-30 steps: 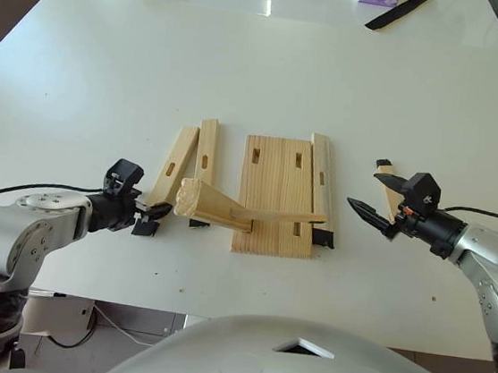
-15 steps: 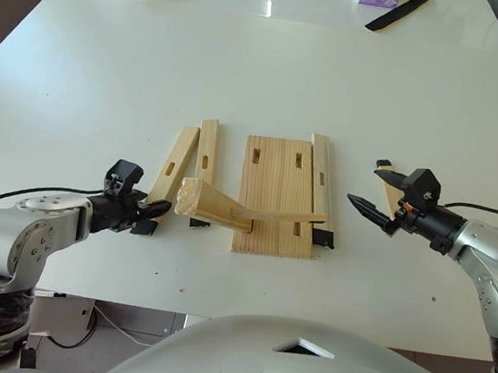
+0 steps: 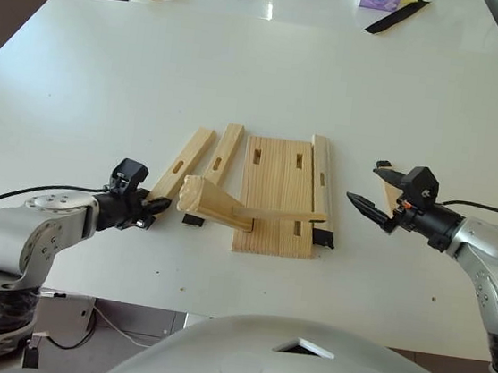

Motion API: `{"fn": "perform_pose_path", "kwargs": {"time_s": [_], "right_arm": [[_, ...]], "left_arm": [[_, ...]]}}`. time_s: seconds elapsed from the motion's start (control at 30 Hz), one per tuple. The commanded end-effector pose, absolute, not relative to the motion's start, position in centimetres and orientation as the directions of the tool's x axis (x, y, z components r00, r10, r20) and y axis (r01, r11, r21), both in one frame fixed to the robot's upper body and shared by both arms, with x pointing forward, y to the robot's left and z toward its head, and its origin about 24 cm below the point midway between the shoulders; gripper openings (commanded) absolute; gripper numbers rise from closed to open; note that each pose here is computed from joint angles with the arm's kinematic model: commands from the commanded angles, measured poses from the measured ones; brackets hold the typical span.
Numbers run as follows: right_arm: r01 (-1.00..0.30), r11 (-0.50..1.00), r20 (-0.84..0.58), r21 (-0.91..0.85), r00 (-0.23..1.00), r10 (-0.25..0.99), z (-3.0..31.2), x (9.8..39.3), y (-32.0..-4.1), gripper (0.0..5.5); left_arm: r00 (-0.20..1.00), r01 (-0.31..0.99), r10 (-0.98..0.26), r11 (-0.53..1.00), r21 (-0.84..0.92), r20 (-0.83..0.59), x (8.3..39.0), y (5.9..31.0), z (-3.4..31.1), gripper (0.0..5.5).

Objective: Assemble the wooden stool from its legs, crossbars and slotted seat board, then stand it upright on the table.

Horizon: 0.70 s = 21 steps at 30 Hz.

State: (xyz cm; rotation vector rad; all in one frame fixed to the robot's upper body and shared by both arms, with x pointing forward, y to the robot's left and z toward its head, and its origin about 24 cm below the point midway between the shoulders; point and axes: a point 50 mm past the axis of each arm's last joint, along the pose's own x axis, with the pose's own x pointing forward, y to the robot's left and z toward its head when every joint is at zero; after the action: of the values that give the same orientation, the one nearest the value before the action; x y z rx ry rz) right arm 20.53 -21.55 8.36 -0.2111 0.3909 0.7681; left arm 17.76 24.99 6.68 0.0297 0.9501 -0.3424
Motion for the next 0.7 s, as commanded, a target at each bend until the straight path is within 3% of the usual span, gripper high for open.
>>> {"fn": "perform_pose_path", "kwargs": {"time_s": [0.03,0.2,0.33,0.47,0.57,0.7], "right_arm": [[-0.708,0.702,-0.413,-0.076,0.663,0.624,8.7,21.3,-21.8,4.07],[-0.666,0.742,-0.363,-0.069,0.71,0.604,9.8,22.8,-22.4,4.07],[-0.574,0.814,-0.195,-0.093,0.812,0.55,11.8,24.9,-23.1,4.07],[-0.576,0.813,-0.176,-0.086,0.812,0.557,12.1,25.6,-23.7,4.07],[-0.622,0.781,-0.149,-0.049,0.778,0.61,12.8,25.9,-23.4,4.07],[-0.666,0.743,-0.081,-0.059,0.745,0.662,15.0,27.5,-22.9,4.07]], "left_arm": [[0.551,0.239,-0.242,0.963,-0.127,-0.799,19.2,25.6,5.9,2.05],[0.673,0.311,-0.246,0.95,-0.035,-0.697,21.6,24.9,7.9,2.05],[0.837,0.329,-0.311,0.943,-0.04,-0.45,24.5,23.7,11.5,2.05],[0.928,0.332,-0.318,0.942,0.046,-0.192,26.7,23.1,15.0,2.05],[0.918,0.396,-0.394,0.914,0.091,-0.037,27.9,22.0,17.3,2.05],[0.797,0.58,-0.596,0.8,0.15,0.099,29.1,19.7,19.5,2.05]]}}
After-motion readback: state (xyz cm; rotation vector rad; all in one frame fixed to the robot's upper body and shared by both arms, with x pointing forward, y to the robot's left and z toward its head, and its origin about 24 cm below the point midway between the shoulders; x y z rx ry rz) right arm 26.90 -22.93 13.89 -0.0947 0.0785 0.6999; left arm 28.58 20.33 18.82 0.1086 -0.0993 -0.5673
